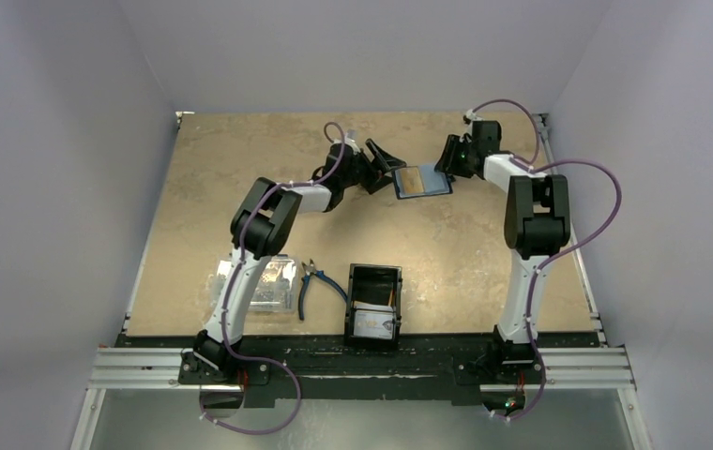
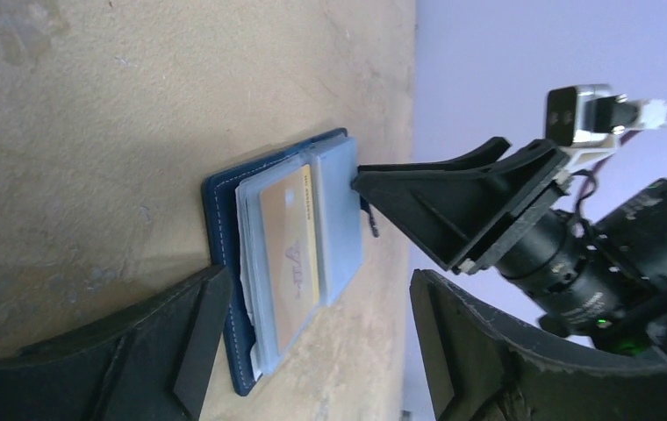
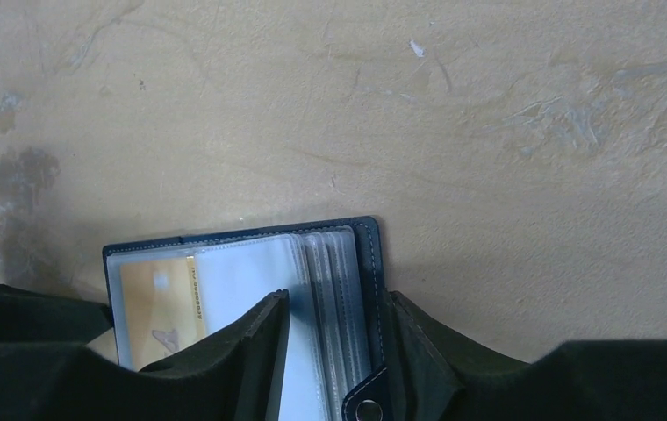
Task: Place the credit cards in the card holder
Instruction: Close the card holder at the center of the board.
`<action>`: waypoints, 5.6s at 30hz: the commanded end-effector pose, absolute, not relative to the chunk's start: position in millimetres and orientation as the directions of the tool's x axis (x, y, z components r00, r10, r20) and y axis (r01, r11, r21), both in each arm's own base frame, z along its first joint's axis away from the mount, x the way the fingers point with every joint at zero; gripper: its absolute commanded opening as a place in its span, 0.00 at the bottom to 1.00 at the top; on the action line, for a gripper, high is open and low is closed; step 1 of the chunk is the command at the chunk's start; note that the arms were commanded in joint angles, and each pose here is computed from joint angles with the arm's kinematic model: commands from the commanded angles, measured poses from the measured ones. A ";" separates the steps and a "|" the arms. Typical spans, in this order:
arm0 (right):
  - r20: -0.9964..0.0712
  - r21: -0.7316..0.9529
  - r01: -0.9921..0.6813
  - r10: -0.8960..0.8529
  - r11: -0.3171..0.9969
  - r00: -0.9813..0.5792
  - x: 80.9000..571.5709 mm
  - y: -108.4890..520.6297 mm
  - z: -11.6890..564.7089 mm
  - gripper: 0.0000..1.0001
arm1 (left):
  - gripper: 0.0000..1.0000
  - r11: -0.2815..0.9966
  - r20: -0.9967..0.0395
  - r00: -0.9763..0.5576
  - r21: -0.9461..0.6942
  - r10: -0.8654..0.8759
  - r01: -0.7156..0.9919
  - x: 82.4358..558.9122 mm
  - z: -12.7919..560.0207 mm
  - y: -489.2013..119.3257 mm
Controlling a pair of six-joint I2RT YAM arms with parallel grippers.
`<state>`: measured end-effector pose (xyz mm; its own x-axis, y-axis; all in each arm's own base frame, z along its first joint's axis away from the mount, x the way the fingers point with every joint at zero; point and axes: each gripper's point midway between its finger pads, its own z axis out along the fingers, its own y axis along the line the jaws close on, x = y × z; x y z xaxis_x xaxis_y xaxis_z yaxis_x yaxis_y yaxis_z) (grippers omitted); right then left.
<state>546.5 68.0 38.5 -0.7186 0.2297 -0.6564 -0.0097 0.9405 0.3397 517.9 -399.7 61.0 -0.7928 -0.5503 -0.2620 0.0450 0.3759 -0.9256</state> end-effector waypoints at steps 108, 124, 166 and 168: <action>-0.651 0.281 0.001 0.191 0.960 -0.735 426.3 98.6 43.5 0.54 | 0.41 0.245 -0.280 -0.917 -0.946 -0.284 0.213 455.1 105.7 -457.3; -0.699 0.298 0.091 0.282 0.950 -0.657 459.0 108.2 57.8 0.53 | 0.39 0.260 -0.270 -0.920 -0.945 -0.283 0.197 454.3 97.3 -456.6; -0.613 0.578 0.124 0.529 0.807 -0.587 466.0 83.3 75.1 0.33 | 0.35 0.275 -0.263 -0.925 -0.943 -0.275 0.187 453.3 84.0 -456.1; -0.614 0.580 0.119 0.528 0.806 -0.587 465.5 83.5 75.8 0.33 | 0.35 0.276 -0.261 -0.926 -0.943 -0.274 0.184 452.8 82.3 -455.9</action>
<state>450.6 81.0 46.8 -0.6303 0.5265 -0.5705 0.1850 0.8155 0.5483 448.6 -451.9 71.9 -0.9332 -0.2829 -0.2215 0.1350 0.2952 -0.9458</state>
